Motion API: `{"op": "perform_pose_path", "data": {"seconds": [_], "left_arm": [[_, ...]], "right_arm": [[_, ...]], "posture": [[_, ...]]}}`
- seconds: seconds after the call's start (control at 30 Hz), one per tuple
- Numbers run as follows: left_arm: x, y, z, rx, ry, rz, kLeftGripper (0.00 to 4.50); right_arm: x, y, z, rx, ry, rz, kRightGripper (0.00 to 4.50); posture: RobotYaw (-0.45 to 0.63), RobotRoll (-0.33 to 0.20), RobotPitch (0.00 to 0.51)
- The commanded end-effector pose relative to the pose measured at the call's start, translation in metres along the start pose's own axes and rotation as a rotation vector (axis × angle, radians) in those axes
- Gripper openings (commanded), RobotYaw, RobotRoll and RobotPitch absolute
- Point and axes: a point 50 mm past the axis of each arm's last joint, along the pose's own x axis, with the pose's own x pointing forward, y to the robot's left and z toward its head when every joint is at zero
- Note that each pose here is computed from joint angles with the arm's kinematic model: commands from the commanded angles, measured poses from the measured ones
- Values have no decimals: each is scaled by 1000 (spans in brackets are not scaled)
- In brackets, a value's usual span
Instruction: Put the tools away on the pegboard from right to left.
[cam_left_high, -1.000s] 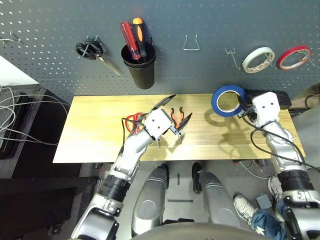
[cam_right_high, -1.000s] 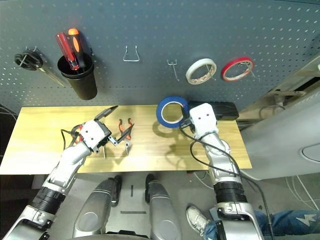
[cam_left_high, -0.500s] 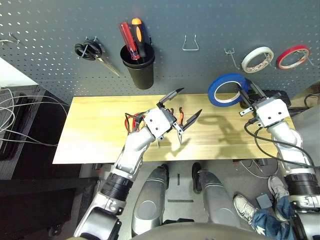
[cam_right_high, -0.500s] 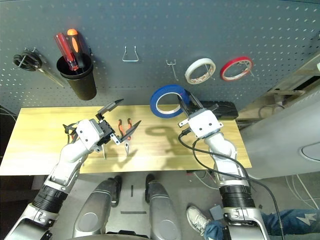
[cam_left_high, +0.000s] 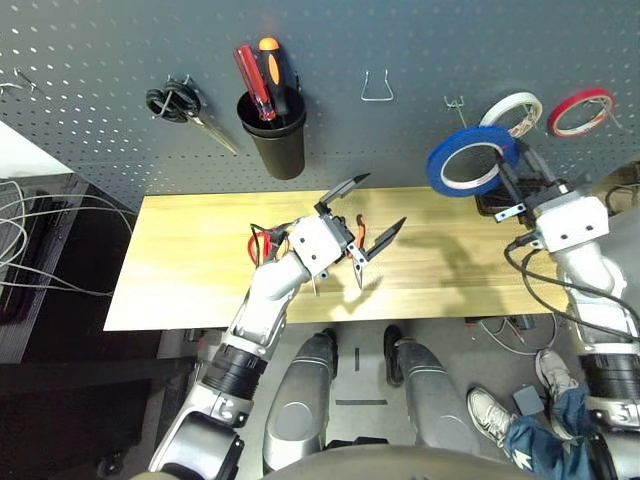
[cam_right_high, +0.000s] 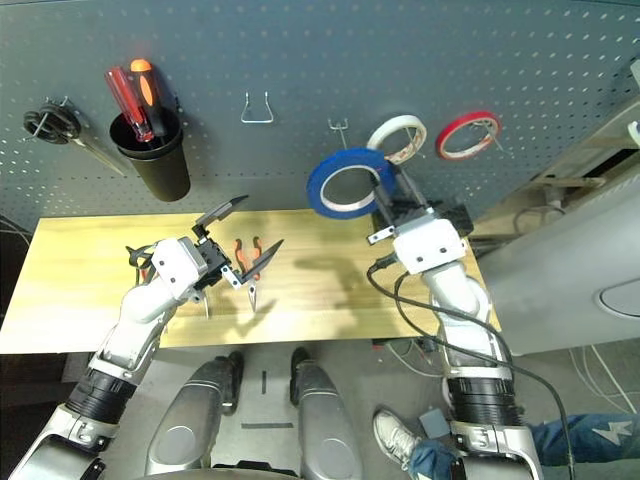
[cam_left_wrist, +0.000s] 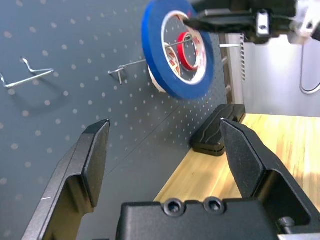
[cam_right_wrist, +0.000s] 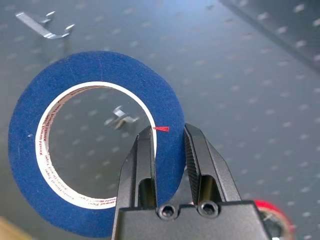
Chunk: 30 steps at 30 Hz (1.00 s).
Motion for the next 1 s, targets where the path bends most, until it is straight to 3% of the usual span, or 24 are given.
{"op": "perform_pose_path", "data": {"seconds": [0.03, 0.47, 0.57, 0.83, 1.0], "left_arm": [[-1, -3, -3, -11, 8, -9, 4500], [1, -3, 1, -17, -3, 12, 4500], [0, -3, 0, -16, 3, 16, 4500], [-4, -7, -3, -27, 30, 1, 4500], [-3, -9, -7, -38, 48, -14, 4500]], "right_arm": [[0, -1, -5, 6, 38, -20, 716], [23, 13, -33, 62, 138, -24, 715], [20, 17, -39, 88, 171, -11, 1694], [-18, 31, -42, 151, 235, 36, 4487], [-40, 56, -48, 254, 359, 138, 4487]], "posture": [[105, 0, 267], [138, 0, 272], [146, 0, 275], [137, 0, 279], [126, 0, 279]]}}
